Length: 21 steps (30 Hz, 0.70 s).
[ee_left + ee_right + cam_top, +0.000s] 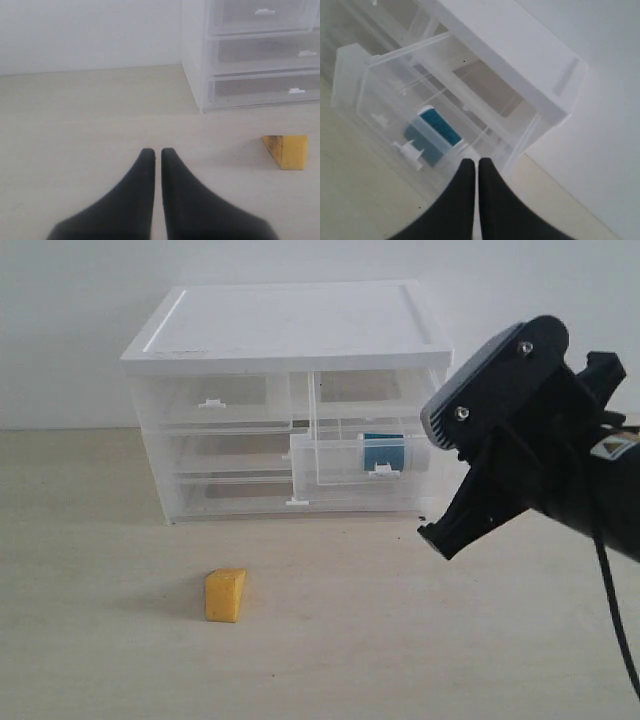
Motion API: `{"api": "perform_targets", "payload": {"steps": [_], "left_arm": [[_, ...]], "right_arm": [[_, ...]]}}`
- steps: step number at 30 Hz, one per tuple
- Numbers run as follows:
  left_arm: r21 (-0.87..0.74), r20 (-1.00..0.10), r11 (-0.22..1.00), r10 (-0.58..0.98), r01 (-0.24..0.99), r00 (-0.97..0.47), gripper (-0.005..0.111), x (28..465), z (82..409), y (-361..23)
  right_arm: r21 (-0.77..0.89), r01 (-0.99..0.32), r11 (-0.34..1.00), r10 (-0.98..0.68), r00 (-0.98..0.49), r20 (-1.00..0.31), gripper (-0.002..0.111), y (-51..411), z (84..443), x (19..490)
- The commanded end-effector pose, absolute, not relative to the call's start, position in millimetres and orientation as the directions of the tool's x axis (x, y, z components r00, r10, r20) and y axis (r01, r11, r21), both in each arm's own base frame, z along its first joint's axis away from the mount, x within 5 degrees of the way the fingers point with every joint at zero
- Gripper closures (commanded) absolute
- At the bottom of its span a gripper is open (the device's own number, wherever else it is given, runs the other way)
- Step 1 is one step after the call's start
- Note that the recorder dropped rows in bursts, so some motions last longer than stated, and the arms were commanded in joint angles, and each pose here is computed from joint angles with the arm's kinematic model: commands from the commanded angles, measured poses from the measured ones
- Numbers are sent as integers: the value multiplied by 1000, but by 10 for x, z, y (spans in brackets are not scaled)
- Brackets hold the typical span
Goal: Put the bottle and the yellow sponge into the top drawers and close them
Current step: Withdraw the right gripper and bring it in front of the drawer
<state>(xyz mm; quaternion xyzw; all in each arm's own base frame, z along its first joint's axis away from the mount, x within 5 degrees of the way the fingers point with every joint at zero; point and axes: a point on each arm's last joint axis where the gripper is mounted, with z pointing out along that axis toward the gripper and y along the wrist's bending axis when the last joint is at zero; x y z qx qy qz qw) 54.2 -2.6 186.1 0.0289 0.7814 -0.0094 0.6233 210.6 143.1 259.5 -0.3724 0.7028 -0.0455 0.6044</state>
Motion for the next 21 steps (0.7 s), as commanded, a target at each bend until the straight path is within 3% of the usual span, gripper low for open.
{"api": "perform_targets", "payload": {"steps": [1, 9, 14, 21], "left_arm": [[12, -976, 998, 25, 65, -215, 103, 542, 1856, -32], [12, -976, 998, 25, 65, -215, 103, 542, 1856, -32], [12, -976, 998, 25, 65, -215, 103, 542, 1856, -32], [12, -976, 998, 25, 65, -215, 103, 542, 1856, -32]], "right_arm": [[-304, -460, 834, -395, -114, -912, 108, 1415, 2473, 2018], [-92, -430, 898, -201, -215, -956, 108, 1320, 2203, 1898], [48, -412, 910, -12, -141, -990, 108, 1277, 2060, 1847], [31, -460, 887, -32, -130, -991, 108, 1396, 1796, 1917]]}}
